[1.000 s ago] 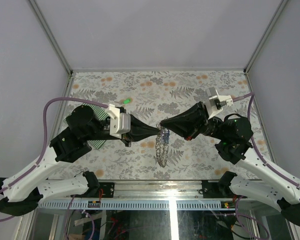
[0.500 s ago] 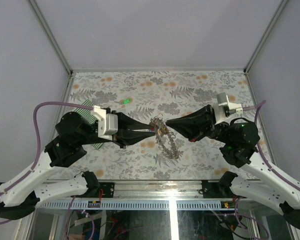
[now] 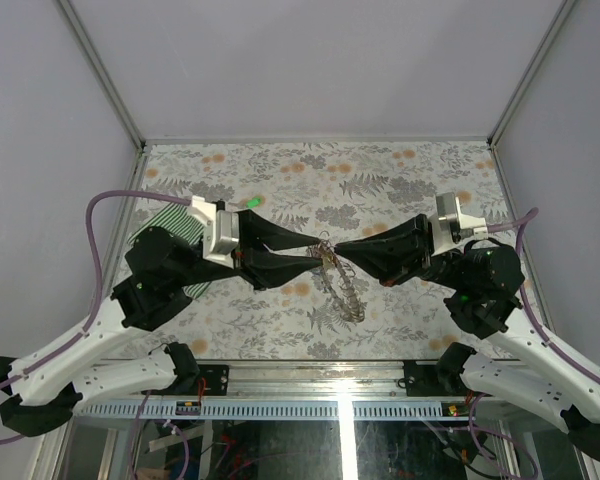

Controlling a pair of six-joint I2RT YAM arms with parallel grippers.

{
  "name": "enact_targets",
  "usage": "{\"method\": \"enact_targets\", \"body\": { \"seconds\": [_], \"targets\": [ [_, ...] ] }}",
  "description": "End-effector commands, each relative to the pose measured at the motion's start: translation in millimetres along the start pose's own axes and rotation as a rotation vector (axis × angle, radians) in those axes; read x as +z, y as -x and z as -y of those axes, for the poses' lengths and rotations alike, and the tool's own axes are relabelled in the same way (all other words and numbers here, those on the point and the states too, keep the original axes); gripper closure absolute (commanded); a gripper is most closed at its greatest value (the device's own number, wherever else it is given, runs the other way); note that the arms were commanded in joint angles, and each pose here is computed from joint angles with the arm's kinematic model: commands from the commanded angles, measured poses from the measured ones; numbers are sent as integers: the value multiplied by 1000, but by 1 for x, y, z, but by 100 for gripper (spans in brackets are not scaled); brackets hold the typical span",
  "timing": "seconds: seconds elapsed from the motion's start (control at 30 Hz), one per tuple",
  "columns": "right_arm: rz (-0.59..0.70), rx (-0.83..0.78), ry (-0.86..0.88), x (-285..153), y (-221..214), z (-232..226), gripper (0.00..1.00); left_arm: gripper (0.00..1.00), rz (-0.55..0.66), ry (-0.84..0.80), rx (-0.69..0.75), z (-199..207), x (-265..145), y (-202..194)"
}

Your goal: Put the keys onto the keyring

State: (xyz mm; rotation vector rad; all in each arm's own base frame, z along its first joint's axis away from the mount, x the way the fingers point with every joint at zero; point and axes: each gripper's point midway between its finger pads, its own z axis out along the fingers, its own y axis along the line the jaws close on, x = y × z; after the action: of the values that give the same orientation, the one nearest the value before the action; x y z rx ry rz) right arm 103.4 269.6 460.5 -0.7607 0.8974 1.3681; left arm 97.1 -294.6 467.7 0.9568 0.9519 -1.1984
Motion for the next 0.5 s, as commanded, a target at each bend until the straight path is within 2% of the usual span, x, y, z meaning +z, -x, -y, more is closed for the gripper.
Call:
{"method": "enact_targets", "body": {
  "seconds": [0.0, 0.47],
  "targets": [
    [102, -90, 45, 1, 40, -16, 100, 65, 87, -38, -21, 5, 9, 17],
    [101, -82, 55, 0, 38, -18, 100, 69, 61, -40, -61, 3, 16, 4]
  ]
}}
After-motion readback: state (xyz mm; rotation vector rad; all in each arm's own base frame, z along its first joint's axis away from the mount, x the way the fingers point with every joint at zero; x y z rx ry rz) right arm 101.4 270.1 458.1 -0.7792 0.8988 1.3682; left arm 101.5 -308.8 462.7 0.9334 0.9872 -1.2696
